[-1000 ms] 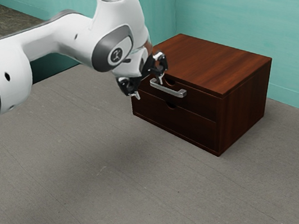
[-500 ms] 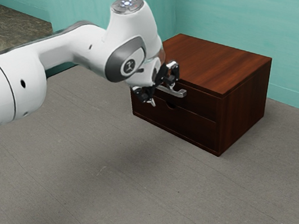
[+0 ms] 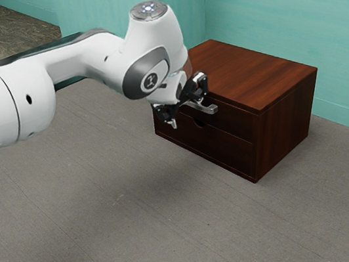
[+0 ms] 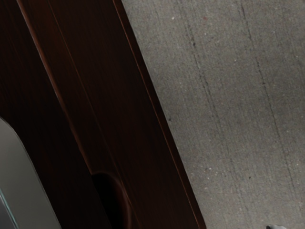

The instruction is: Pull the drawer handle with one arm to open the drawer

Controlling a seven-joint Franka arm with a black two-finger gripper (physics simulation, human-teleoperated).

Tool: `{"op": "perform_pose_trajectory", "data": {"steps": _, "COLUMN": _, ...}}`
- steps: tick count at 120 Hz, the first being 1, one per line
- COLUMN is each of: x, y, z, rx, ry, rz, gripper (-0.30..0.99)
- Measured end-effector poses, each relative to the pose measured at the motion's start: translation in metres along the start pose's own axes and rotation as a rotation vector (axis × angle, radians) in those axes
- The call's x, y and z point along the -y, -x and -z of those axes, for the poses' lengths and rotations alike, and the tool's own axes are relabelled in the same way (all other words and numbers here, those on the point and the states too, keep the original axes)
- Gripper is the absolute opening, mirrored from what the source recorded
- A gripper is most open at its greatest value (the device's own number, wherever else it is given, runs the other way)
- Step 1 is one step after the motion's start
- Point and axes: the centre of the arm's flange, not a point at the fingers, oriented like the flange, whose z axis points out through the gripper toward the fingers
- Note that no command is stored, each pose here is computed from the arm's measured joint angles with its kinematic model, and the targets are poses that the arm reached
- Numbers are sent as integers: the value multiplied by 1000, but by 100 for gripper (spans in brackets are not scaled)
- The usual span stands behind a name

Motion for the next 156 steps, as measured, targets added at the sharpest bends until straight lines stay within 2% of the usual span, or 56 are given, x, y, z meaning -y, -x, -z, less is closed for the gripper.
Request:
{"op": "perform_pose_trajectory", "data": {"steps": 19, "x": -5, "y": 0, "z": -2, "rx": 1, "ry": 13, "rz": 7, "gripper": 93}}
{"op": "perform_pose_trajectory", "data": {"steps": 27, "x": -8, "y": 0, "z": -2, "rx": -1, "ry": 19, "rz": 15, "gripper": 92}}
{"op": "perform_pose_trajectory", "data": {"steps": 40, "x": -11, "y": -3, "z": 2, "rx": -6, "ry": 18, "rz": 29, "gripper": 62}}
{"op": "perform_pose_trajectory", "data": {"steps": 48, "x": -13, "y": -5, "z": 5, "rx": -9, "ry": 14, "rz": 31, "gripper": 58}}
{"op": "perform_pose_trajectory", "data": {"steps": 55, "x": -15, "y": -7, "z": 9, "rx": -10, "ry": 11, "rz": 31, "gripper": 50}}
{"op": "perform_pose_trajectory", "data": {"steps": 65, "x": -19, "y": -9, "z": 13, "rx": -9, "ry": 10, "rz": 29, "gripper": 46}}
{"op": "perform_pose_trajectory", "data": {"steps": 75, "x": -19, "y": -11, "z": 25, "rx": -3, "ry": -4, "rz": 26, "gripper": 23}}
{"op": "perform_pose_trajectory", "data": {"steps": 81, "x": -21, "y": -10, "z": 29, "rx": 0, "ry": -7, "rz": 26, "gripper": 17}}
{"op": "perform_pose_trajectory", "data": {"steps": 122, "x": -33, "y": -5, "z": 23, "rx": 6, "ry": 9, "rz": 46, "gripper": 49}}
{"op": "perform_pose_trajectory", "data": {"steps": 138, "x": -42, "y": -8, "z": 25, "rx": 3, "ry": 14, "rz": 47, "gripper": 52}}
{"op": "perform_pose_trajectory", "data": {"steps": 156, "x": -51, "y": -13, "z": 34, "rx": 3, "ry": 11, "rz": 49, "gripper": 45}}
